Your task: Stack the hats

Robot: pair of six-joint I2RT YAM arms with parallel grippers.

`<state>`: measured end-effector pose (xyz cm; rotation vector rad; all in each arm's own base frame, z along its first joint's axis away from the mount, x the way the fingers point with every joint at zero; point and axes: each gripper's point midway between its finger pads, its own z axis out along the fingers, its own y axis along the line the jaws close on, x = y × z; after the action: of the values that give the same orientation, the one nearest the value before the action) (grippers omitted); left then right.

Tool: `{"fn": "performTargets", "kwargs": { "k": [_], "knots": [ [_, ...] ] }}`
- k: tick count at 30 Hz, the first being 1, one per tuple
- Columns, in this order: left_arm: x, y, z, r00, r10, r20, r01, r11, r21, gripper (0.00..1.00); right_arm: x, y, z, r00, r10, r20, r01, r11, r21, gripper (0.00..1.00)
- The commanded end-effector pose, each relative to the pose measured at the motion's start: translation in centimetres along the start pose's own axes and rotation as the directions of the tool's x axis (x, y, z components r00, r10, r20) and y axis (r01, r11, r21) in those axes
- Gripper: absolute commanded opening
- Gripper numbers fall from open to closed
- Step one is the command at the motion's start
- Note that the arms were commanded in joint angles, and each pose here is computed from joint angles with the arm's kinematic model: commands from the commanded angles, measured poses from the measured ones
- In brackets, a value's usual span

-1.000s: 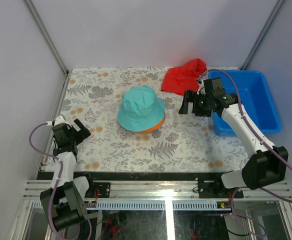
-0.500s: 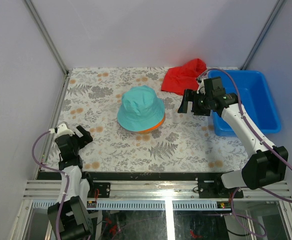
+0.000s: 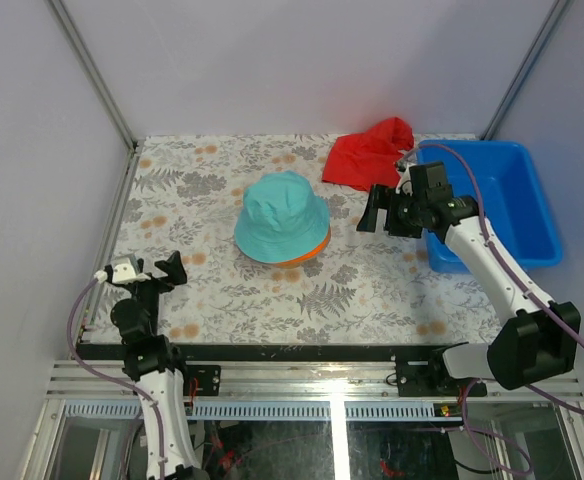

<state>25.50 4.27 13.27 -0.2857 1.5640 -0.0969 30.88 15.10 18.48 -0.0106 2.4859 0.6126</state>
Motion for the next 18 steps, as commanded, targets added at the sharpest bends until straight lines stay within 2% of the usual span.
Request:
{"fn": "performTargets", "kwargs": {
  "k": [1,4,10,18],
  "knots": [
    [3.6,-0.4,-0.4,0.999,0.044,-0.011,-0.043,0.997,0.06,1.0,0.1,-0.1,0.3,0.999,-0.025,0.036,0.025,1.0,-0.014,1.0],
    [3.7,0.2,-0.3,1.0,0.021,-0.018,-0.02,1.0,0.014,1.0,0.2,-1.1,0.5,0.988,-0.128,0.088,0.128,0.992,0.004,0.99],
    [4.0,-0.4,-0.1,0.998,0.037,-0.045,-0.034,0.998,0.056,1.0,1.0,-4.6,-0.2,0.943,-0.269,0.195,0.242,0.958,0.152,0.99],
    [4.1,-0.6,-0.2,0.998,0.04,-0.043,-0.037,0.997,0.066,1.0,2.8,-10.1,0.4,0.881,-0.36,0.307,0.244,0.901,0.358,0.99]
  ]
}}
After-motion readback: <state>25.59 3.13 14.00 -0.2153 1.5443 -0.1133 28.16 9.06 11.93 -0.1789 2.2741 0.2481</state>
